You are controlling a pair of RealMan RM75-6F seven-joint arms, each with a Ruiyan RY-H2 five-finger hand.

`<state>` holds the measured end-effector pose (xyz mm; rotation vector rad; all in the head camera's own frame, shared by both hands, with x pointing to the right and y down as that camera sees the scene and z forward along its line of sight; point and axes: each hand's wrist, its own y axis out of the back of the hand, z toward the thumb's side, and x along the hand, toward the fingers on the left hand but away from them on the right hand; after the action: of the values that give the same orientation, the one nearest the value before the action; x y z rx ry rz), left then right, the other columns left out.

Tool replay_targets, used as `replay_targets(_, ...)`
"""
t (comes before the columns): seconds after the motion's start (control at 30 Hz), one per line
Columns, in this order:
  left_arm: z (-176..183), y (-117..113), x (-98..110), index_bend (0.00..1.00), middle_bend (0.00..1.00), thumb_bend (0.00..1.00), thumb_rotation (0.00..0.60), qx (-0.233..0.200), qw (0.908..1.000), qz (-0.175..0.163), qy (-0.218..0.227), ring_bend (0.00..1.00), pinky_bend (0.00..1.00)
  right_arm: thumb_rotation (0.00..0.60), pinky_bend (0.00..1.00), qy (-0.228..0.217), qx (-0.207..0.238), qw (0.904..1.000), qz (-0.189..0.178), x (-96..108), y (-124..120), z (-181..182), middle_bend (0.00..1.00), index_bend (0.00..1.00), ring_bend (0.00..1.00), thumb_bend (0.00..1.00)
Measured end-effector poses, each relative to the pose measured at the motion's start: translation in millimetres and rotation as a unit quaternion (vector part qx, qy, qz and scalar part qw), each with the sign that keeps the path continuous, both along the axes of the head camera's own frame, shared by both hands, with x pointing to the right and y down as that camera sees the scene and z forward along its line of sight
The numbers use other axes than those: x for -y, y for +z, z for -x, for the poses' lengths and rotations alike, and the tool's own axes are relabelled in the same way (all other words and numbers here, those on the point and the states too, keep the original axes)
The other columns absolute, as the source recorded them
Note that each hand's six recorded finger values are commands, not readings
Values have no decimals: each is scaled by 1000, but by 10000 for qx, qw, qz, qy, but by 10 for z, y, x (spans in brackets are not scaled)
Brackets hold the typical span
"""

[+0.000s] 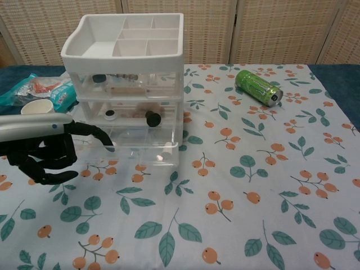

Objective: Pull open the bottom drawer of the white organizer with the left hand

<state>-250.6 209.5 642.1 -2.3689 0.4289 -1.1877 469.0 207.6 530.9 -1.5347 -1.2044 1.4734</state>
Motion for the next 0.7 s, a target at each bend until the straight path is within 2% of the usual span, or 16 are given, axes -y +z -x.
replay_targets(0.07,4,-12,6,204,892,440,600,-8,10000,-17,-4,967,1000,600,189,-1,-3,10000,-11,0,-9,2,165,20,238,279)
replay_targets(0.2,-9,-62,23,116,885,440,600,-71,9999,-126,0,959,1000,600,188,-5,-1,10000,-35,7,-24,9,165,20,238,279)
replay_targets(0.33,-9,-154,62,96,882,440,600,-93,9991,-388,105,958,1000,600,188,-38,0,10000,-49,11,-38,26,165,20,238,279)
replay_targets(0.5,9,-303,158,157,881,440,600,-102,9967,-771,253,957,1000,600,188,-52,-2,10000,-66,13,-58,29,165,20,238,279)
replay_targets(0.7,14,-451,415,272,884,421,600,-94,9865,-1526,594,953,1000,600,188,-105,1,9999,-89,23,-84,51,165,20,238,279)
